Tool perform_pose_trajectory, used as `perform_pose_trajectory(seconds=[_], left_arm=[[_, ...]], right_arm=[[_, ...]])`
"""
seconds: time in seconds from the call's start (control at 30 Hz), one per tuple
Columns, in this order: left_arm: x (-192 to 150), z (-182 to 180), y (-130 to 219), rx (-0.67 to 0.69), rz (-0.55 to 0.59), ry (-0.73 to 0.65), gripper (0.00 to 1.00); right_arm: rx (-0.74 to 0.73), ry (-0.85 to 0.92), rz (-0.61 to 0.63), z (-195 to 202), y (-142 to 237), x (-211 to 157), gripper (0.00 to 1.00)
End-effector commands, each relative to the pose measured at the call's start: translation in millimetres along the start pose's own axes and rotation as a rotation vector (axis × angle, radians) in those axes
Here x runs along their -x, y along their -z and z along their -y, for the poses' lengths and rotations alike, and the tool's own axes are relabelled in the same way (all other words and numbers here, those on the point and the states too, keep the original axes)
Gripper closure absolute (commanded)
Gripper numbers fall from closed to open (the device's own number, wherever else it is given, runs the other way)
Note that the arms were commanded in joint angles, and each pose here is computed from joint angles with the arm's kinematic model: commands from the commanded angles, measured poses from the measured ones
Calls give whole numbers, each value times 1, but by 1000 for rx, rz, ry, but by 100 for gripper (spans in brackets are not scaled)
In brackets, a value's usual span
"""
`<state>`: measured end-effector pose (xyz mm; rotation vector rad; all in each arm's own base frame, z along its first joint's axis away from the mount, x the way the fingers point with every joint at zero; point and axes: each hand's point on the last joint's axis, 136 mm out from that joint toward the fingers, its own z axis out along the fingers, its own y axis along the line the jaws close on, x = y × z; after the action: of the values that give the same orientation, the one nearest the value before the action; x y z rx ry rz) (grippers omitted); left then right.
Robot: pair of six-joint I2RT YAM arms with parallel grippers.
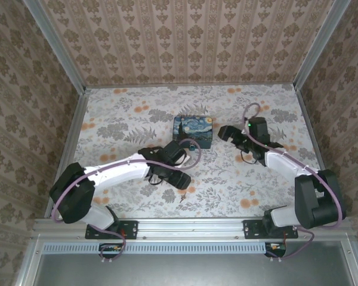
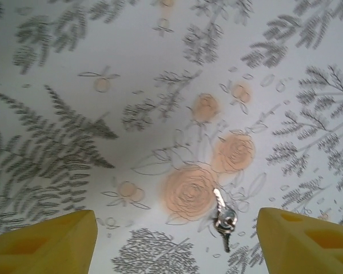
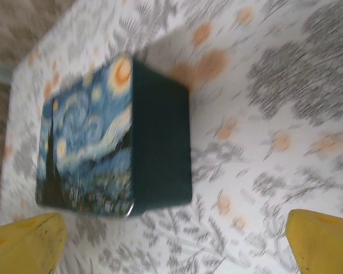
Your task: Unlock a padlock with a key
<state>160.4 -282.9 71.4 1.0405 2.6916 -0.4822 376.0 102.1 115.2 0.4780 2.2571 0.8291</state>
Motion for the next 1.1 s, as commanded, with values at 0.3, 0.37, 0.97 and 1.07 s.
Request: perform_pose_trajectory(seconds=[0.3,0.37,0.97,1.07], left_arm=[[-33,24,-31,-18,-89,-34,36],[-34,26,-37,-19,-98,-35,39],[-48,13,-52,95,-129,-83,51],[-50,13,-52,110,-132,-93,52]], right_arm=[[153,-147,-66,4,-20,-15,1],[138,-156,-65,7,-20,-16,1],[-6,-10,18,9,0,1,2],[-29,6,13,11,-1,-1,2]])
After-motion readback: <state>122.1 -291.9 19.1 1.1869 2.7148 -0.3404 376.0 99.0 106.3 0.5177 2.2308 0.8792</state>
